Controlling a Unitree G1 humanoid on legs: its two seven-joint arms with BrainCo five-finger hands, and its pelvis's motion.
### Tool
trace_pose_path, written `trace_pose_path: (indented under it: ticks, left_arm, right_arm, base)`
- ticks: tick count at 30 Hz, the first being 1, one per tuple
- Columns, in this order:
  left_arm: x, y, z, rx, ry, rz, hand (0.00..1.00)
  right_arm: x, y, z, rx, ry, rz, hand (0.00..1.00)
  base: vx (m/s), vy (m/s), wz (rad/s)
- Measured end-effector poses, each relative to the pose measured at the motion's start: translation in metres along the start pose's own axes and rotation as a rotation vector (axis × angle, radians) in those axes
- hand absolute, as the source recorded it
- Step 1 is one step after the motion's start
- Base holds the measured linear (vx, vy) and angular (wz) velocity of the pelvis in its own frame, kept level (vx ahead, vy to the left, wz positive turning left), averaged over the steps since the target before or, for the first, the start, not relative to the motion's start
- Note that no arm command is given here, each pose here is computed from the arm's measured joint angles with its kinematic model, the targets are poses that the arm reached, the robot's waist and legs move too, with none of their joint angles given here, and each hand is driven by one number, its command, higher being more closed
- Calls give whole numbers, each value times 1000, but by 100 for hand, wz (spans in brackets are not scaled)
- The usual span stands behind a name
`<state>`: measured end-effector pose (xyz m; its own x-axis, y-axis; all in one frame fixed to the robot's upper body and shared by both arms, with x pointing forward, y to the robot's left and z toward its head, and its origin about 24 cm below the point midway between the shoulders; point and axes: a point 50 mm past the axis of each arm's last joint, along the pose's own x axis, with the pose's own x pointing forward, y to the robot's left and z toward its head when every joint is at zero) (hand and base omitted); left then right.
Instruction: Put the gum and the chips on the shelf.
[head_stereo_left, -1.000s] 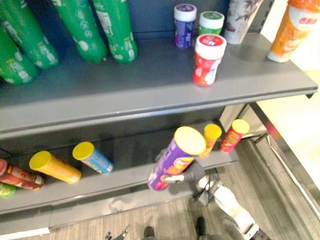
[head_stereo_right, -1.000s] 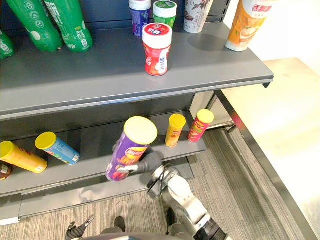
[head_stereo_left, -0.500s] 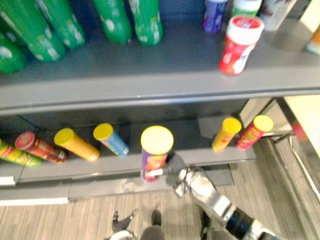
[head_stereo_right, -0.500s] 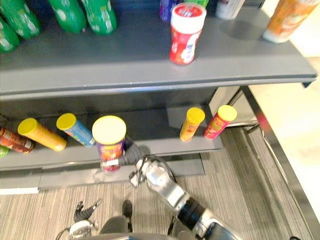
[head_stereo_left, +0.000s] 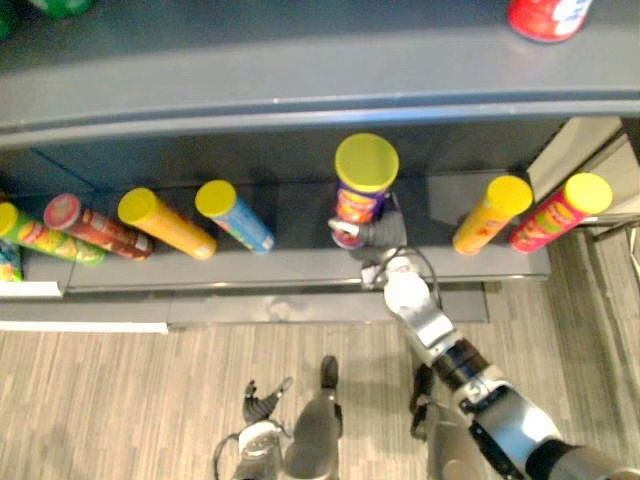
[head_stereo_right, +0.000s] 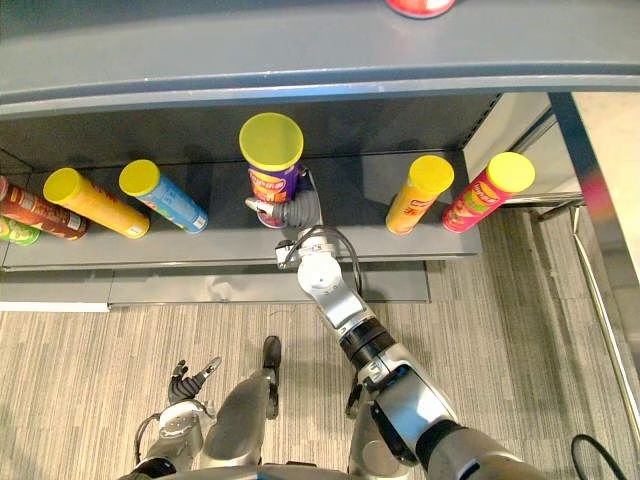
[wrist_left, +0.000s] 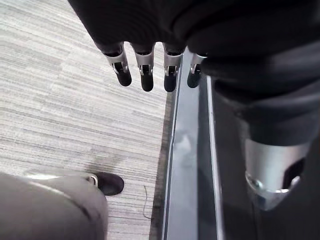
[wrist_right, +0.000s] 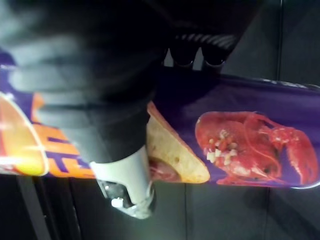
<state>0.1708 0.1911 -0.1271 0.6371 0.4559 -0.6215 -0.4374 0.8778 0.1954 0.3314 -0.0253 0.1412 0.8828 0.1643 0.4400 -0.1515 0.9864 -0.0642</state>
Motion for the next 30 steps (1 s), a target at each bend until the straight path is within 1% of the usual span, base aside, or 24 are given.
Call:
trace_pose_path:
  ticks: [3,9,15,22,25,30]
  left_arm:
    - [-1,-6,3,-22,-8,-13,0]
    - [-3,-16,15,-65,-52,-39,0]
    - [-3,-21,24,-125,-79,-56,0]
    - [-5,-25,30,-161,-98,-62,0]
    - [-4,-25,33,-168,-106,-61,0]
    - [-3,-23,34,-181,-107,-51,0]
  right_arm:
    - [4,3,6,-10,-28,-7,100]
    - [14,-8,14,11,-49,-133,100]
    - [27,-15,23,3,-77,-218,100]
    - [36,-15,31,-75,-130,-251,100]
    - [41,-16,34,-83,-143,-260,100]
    - [40,-22,23,-121,-111,-283,100]
  base:
    - [7,-13,12]
    - [48,-11,12]
    - [46,-38,11]
    - [-10,-21,1]
    - [-39,-6,3]
    - [-7,1,2]
